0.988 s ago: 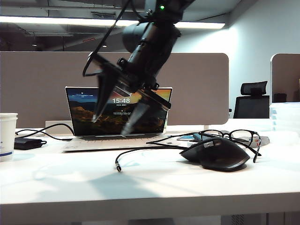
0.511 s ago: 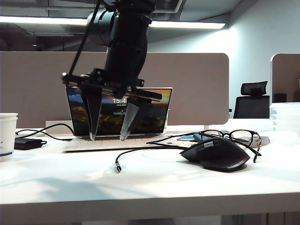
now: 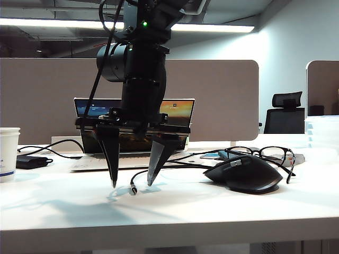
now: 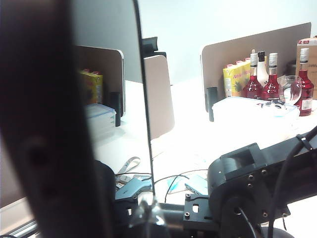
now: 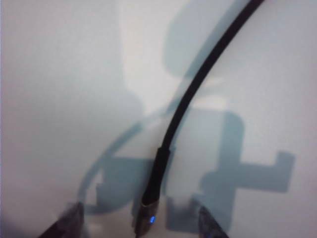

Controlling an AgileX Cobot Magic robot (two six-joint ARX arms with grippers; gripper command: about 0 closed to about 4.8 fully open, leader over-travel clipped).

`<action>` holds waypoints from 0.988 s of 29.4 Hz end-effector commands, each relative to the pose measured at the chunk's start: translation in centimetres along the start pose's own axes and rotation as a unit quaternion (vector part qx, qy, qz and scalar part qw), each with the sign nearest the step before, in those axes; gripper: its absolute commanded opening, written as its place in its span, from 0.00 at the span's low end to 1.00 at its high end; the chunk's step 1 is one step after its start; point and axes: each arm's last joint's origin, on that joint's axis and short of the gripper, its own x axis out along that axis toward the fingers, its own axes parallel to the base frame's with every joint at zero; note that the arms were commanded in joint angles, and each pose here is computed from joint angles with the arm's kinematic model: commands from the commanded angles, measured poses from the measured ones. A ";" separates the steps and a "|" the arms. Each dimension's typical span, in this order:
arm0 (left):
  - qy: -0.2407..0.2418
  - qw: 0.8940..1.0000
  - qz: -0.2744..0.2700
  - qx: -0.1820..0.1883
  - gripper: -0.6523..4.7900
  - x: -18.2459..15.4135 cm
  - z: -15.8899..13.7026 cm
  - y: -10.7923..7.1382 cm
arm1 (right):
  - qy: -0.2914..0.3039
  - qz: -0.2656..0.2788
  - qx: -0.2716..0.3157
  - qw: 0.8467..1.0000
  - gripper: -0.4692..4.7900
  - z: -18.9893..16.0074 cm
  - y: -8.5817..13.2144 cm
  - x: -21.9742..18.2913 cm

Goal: Pick up the black phone, pick up the charger plug, insert the charger plug into the phone's charging port, and finally place the connected phone back on the desk.

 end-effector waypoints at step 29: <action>-0.022 1.000 0.000 0.004 0.11 -0.2 0.7 0.0 | -0.025 0.029 -0.050 0.998 0.08 0.0 -2.8 -5.5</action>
